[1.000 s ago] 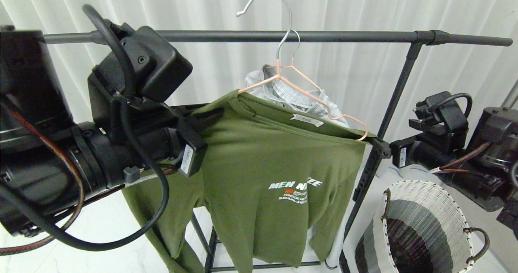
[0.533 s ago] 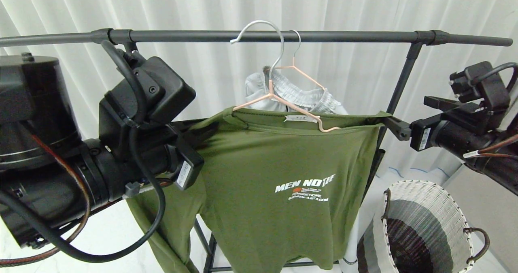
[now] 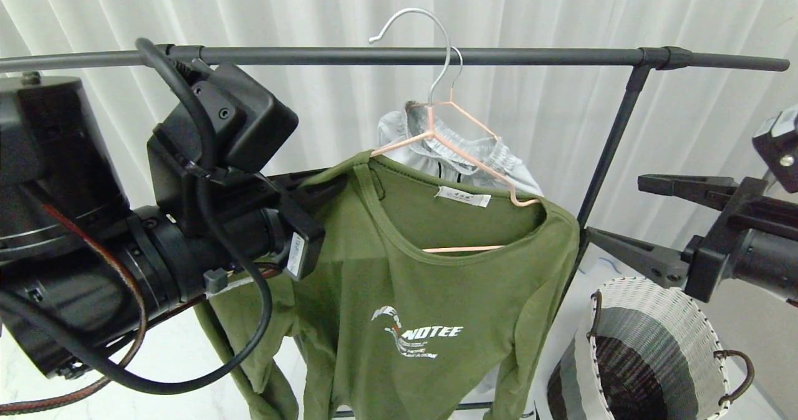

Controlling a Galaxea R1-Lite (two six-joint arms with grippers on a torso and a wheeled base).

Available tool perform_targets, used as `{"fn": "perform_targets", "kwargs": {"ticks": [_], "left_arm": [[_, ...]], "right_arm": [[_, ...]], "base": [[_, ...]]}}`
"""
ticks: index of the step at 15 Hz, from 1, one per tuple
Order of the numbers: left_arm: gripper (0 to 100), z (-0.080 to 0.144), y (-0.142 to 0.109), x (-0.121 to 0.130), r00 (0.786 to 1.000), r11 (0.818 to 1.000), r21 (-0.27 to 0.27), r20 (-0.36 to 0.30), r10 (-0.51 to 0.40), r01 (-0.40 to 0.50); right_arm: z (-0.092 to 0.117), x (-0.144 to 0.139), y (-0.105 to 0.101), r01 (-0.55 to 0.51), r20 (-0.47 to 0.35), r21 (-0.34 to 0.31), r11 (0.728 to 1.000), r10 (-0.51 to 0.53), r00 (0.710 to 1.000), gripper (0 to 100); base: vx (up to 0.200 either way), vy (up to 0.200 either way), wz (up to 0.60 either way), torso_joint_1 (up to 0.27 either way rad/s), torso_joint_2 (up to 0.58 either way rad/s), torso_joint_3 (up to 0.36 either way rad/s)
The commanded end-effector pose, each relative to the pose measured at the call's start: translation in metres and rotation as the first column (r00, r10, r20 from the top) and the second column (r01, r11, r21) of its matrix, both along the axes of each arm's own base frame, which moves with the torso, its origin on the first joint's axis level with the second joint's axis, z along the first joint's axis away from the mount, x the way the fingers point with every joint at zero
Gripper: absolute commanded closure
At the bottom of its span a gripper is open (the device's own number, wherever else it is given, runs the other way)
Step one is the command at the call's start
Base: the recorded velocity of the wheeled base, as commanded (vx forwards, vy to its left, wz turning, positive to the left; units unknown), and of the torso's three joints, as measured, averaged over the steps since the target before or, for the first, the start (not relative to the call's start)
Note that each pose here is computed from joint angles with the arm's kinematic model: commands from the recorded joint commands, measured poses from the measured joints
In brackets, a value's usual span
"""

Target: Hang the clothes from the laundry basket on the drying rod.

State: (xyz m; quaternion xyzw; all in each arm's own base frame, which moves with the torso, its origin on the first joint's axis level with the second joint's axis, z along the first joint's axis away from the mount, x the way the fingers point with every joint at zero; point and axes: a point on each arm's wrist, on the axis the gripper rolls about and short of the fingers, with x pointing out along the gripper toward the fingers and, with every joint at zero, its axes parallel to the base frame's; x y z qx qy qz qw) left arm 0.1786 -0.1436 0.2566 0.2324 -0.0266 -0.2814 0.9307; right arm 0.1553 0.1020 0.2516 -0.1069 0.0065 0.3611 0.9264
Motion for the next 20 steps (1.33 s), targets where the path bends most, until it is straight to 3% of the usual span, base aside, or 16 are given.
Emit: {"fn": "perform_targets", "kwargs": {"ticks": [1, 6, 10, 15, 20], "left_arm": [[100, -0.001, 0.0, -0.001, 1.0, 1.0, -0.003, 0.002, -0.013, 0.013], [100, -0.004, 0.0, -0.003, 0.997, 0.999, -0.019, 0.057, -0.043, 0.044], [100, -0.011, 0.0, -0.02, 0.987, 0.99, 0.04, 0.078, -0.138, 0.135], [100, -0.014, 0.006, -0.033, 0.982, 0.986, 0.044, 0.086, -0.166, 0.163], [100, -0.01, 0.007, -0.035, 0.981, 0.986, 0.034, 0.1, -0.166, 0.164]], "right_arm": [[0.015, -0.006, -0.001, -0.062, 0.013, 0.012, 0.998, 0.062, 0.998, 0], [0.037, -0.003, 0.015, -0.261, -0.096, -0.023, 0.965, 0.257, 0.962, 0], [0.029, 0.011, 0.056, -0.38, -0.146, -0.076, 0.922, 0.366, 0.919, 0], [0.021, 0.019, 0.081, -0.436, -0.207, -0.103, 0.894, 0.409, 0.889, 0], [0.015, 0.026, 0.087, -0.44, -0.252, -0.131, 0.888, 0.4, 0.881, 0]], "base": [[0.0, 0.0, 0.0, 0.0, 0.0, 0.0], [0.0, 0.0, 0.0, 0.0, 0.0, 0.0], [0.0, 0.0, 0.0, 0.0, 0.0, 0.0], [0.0, 0.0, 0.0, 0.0, 0.0, 0.0], [0.0, 0.0, 0.0, 0.0, 0.0, 0.0]]}}
